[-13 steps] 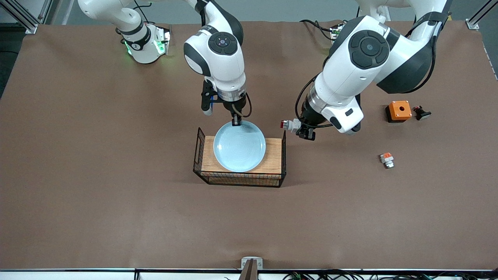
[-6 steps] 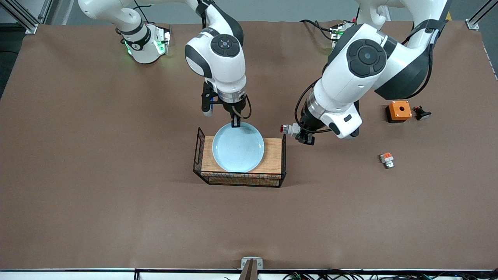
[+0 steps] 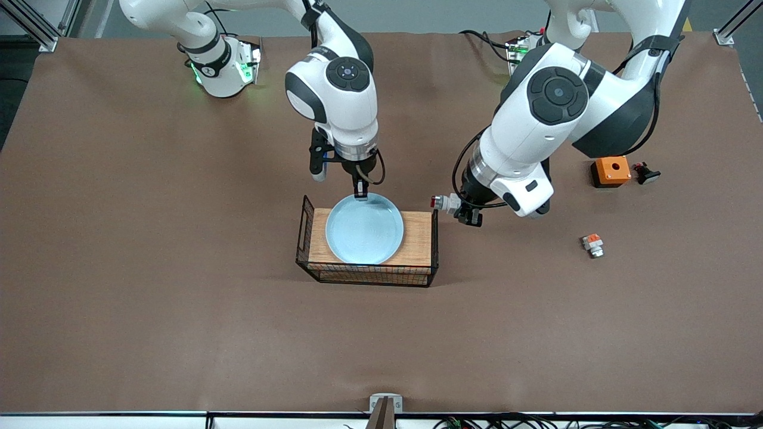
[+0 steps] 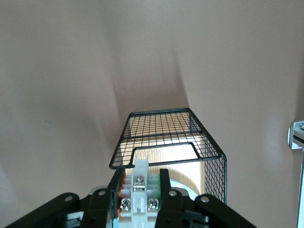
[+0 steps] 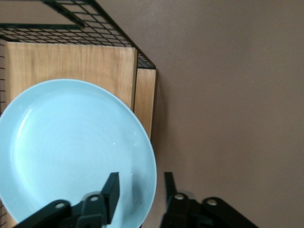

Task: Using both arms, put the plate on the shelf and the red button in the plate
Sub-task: 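Lower the plate onto the basket and open the right gripper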

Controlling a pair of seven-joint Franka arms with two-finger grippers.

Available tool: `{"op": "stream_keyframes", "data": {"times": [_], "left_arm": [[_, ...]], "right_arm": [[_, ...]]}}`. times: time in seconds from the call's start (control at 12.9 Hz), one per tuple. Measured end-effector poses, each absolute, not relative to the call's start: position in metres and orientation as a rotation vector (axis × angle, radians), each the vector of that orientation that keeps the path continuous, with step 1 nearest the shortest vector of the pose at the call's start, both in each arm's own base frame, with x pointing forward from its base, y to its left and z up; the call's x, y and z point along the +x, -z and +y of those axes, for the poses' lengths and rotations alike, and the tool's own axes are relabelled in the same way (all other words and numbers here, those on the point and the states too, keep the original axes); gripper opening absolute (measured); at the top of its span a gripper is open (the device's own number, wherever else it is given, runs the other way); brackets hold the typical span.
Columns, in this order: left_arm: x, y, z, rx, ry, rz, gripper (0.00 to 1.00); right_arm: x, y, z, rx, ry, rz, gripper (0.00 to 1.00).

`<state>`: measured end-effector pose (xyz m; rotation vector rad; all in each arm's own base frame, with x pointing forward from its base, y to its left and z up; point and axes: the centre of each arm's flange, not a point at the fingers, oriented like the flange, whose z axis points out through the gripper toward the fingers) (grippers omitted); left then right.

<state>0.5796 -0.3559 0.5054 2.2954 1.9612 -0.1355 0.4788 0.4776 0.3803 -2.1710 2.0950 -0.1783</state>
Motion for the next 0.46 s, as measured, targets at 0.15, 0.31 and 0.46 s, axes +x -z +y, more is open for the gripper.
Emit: {"op": "stream_keyframes", "data": {"times": [0.15,0.31,0.46], "left_arm": [[0.578,-0.506,-0.358,2.297,0.136,1.957,0.33],[0.573,-0.508,-0.367,2.276,0.139,1.98,0.33],[0.564,-0.508,-0.381,2.243,0.147,2.022,0.33]], "right_arm": [[0.486,-0.397,0.479,-2.143,0.182,2.086,0.73],[0.499,-0.424,0.475,-2.118,0.184,2.107,0.94],[0.517,-0.459,0.463,-2.139,0.115,2.088,1.0]]}}
